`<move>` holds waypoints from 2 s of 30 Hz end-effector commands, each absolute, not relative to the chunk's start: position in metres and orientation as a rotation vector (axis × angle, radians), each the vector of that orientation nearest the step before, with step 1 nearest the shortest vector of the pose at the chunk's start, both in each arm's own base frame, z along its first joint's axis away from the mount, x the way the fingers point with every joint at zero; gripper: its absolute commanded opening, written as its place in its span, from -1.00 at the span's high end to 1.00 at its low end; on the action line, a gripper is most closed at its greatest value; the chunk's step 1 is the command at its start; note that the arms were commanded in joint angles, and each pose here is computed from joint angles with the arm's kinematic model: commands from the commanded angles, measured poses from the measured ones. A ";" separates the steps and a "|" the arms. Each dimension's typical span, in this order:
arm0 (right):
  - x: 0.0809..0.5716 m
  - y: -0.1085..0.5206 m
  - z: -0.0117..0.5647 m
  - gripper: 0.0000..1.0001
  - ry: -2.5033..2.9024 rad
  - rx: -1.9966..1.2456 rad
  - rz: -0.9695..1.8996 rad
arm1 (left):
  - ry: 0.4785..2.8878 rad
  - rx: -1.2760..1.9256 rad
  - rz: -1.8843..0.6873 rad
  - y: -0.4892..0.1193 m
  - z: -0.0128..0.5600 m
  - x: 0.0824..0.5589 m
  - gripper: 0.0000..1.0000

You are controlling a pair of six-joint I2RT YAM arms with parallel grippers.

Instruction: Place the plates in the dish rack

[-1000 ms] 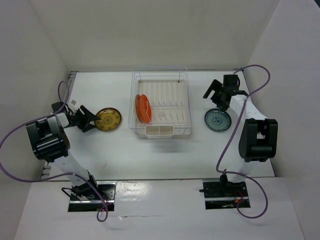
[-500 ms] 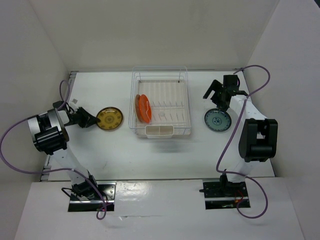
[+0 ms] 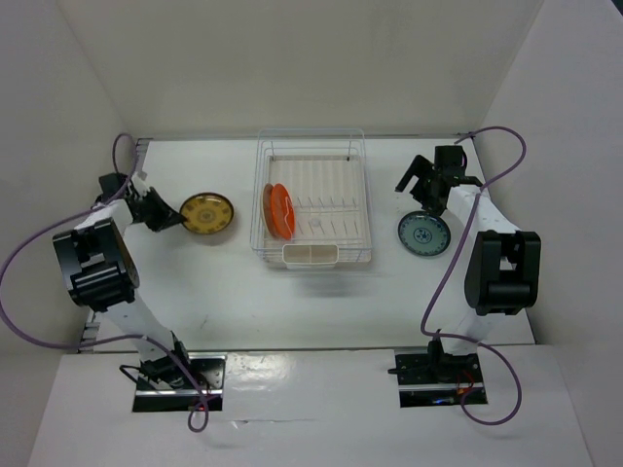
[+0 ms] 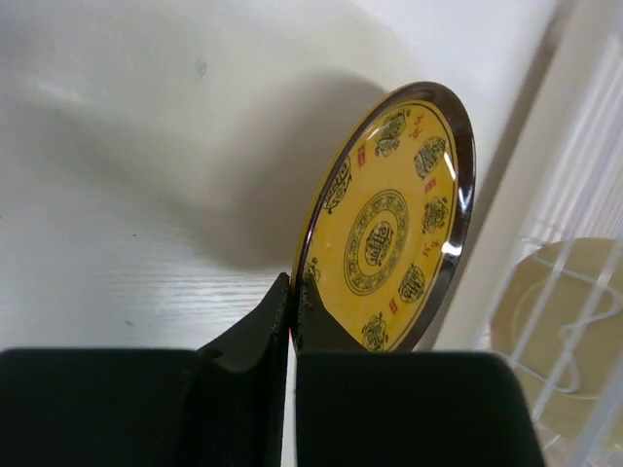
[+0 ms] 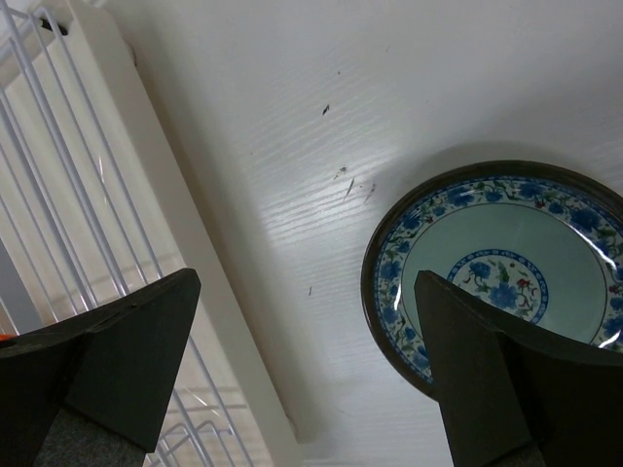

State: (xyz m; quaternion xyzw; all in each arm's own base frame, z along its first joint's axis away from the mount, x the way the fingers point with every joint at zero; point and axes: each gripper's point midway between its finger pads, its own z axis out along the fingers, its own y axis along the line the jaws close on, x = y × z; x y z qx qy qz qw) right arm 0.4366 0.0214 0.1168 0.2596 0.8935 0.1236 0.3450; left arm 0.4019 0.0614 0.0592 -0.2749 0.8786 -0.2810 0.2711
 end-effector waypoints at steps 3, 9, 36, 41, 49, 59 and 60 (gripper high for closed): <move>0.448 0.022 0.141 -1.00 2.243 0.652 0.335 | 2.200 -0.519 -0.430 0.079 0.194 0.431 1.00; 0.450 0.024 0.141 -1.00 2.245 0.648 0.345 | 2.068 -0.313 -0.340 0.037 0.312 0.427 1.00; 0.439 0.025 0.140 -1.00 2.268 0.628 0.343 | 2.084 0.108 0.623 -0.176 0.341 0.364 1.00; 0.439 0.027 0.132 -1.00 2.288 0.630 0.350 | 2.093 0.127 0.662 -0.176 0.331 0.365 1.00; 0.444 0.027 0.139 -1.00 2.270 0.624 0.354 | 2.146 0.122 0.645 -0.188 0.304 0.370 1.00; 0.445 0.025 0.133 -1.00 2.287 0.634 0.339 | 2.192 0.117 0.628 -0.199 0.282 0.373 1.00; 0.445 0.025 0.133 -1.00 2.287 0.634 0.339 | 2.200 0.121 0.619 -0.200 0.280 0.372 1.00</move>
